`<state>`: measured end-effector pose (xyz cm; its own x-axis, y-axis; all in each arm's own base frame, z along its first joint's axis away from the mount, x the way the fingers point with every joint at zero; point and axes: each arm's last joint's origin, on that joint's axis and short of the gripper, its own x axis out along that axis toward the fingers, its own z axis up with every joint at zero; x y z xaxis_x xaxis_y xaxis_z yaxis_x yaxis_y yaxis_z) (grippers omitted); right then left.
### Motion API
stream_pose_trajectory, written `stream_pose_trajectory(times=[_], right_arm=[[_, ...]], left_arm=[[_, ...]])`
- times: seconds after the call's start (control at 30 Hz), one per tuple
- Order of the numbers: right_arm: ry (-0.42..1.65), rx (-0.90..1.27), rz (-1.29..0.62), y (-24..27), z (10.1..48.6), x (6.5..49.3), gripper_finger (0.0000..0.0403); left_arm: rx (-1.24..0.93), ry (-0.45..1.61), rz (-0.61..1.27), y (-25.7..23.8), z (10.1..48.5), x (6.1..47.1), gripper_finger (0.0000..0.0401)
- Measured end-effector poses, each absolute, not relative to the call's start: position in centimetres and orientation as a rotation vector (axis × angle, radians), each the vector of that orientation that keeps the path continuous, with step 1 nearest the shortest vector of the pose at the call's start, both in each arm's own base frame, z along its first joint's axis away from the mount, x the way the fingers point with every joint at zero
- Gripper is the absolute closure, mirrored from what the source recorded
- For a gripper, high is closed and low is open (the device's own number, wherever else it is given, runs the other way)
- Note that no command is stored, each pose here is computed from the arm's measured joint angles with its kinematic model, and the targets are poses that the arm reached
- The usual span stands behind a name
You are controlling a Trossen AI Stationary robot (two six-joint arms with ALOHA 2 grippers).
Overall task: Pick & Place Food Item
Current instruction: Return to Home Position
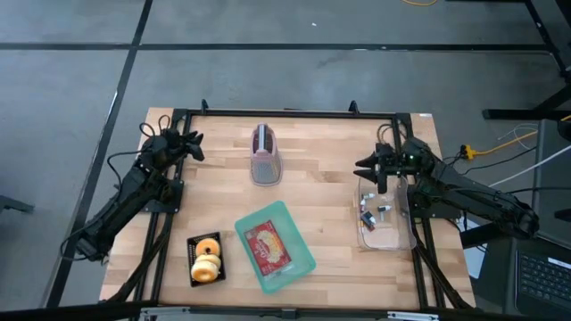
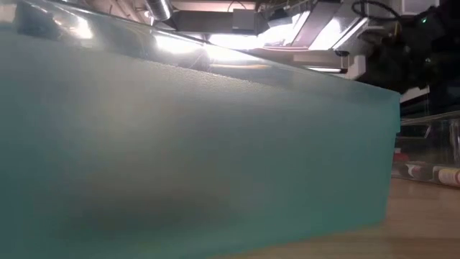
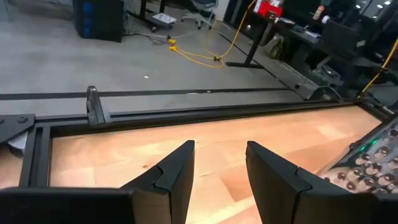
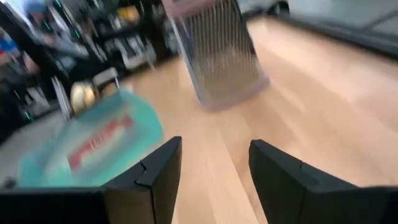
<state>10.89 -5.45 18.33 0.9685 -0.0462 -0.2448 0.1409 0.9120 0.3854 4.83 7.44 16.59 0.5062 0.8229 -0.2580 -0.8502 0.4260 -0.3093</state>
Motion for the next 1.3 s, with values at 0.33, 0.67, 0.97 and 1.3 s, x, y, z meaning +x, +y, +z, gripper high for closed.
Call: stream_pose_trajectory(times=[0.33, 0.67, 0.97, 1.3], right_arm=[[0.426, 0.418, -0.108, -5.0, 14.9, 10.2, 0.0218], [0.286, 0.349, -0.229, -5.6, 13.8, 10.5, 0.0218], [0.265, 0.325, -0.188, -5.5, 14.0, 10.5, 0.0218], [0.197, 0.299, -0.178, -5.6, 14.7, 10.7, 0.0218]], left_arm=[[-0.347, 0.128, 1.025, 7.4, 16.5, 4.9, 0.026], [-0.354, 0.132, 0.986, 7.4, 16.5, 5.0, 0.026], [-0.341, 0.138, 0.981, 7.4, 16.5, 5.0, 0.026], [-0.362, 0.127, 0.985, 7.4, 16.5, 5.0, 0.026]])
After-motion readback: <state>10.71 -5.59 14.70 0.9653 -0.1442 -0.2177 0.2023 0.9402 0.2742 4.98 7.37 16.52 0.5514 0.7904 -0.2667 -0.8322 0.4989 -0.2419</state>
